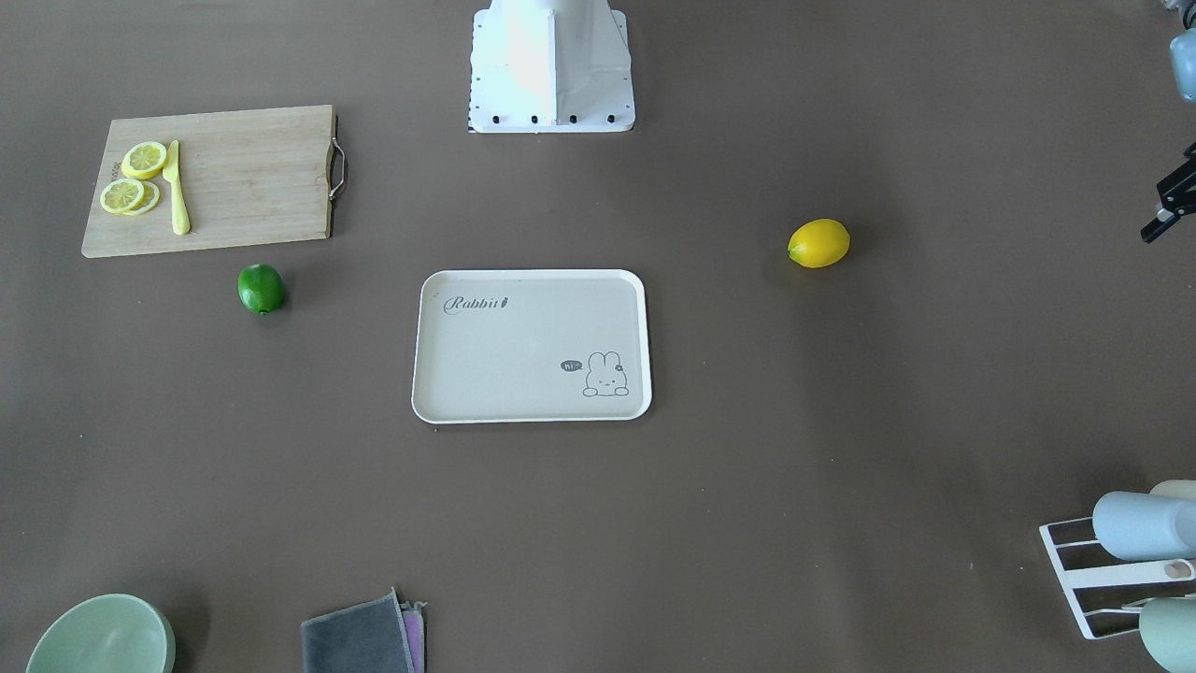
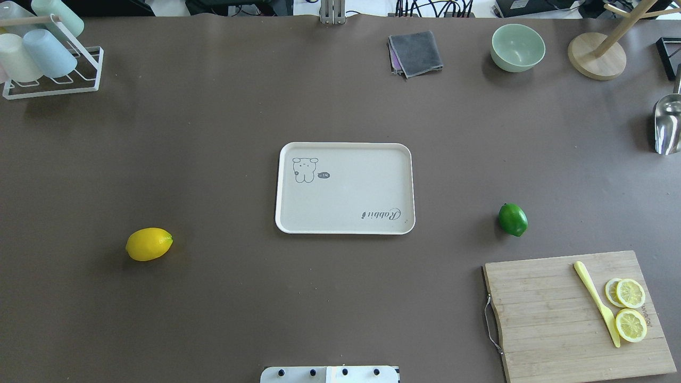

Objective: Place all lemons on tray

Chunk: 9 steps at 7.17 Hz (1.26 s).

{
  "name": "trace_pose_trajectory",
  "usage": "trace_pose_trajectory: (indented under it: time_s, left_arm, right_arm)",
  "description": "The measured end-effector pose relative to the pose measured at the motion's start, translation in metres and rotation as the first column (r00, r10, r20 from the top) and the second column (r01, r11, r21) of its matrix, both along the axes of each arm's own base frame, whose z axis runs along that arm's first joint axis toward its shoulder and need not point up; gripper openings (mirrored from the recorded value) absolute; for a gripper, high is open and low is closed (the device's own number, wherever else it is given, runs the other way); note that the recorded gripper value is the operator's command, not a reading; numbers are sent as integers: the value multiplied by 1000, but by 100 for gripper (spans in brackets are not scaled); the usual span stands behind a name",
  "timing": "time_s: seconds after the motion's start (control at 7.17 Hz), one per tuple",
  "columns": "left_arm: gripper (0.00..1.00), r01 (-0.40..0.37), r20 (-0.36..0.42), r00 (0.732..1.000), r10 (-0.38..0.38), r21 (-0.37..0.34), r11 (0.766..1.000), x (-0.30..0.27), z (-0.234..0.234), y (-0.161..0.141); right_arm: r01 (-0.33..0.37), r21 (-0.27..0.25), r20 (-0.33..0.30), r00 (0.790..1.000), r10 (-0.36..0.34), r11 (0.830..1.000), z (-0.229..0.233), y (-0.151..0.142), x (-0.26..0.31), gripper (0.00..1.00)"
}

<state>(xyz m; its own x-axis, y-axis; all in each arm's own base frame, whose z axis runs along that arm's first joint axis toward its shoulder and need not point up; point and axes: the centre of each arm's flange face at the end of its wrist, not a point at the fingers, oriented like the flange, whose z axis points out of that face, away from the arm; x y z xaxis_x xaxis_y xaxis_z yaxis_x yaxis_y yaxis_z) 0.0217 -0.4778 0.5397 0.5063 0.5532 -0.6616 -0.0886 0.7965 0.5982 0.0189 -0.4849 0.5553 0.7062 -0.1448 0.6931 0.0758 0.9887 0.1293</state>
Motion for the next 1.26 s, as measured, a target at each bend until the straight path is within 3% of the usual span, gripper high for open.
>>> trace_pose_trajectory:
  time_s: [0.28, 0.56, 0.84, 1.26]
  left_arm:
    - [98, -117, -41, 992, 123, 126, 985, 60, -21, 10]
    - [98, -169, -114, 974, 195, 206, 964, 123, -48, 30]
    - [98, -173, -132, 968, 212, 259, 950, 180, -62, 49]
    - [98, -195, -118, 963, 241, 308, 931, 239, -75, 66]
  right_arm:
    - [29, 51, 31, 999, -30, 998, 4, 0, -15, 100]
    - [56, 60, 76, 995, -61, 997, 5, -3, -29, 100]
    - [78, 84, 102, 991, -87, 993, -3, -8, -47, 100]
    - [62, 70, 126, 990, -71, 996, -18, -16, -80, 100]
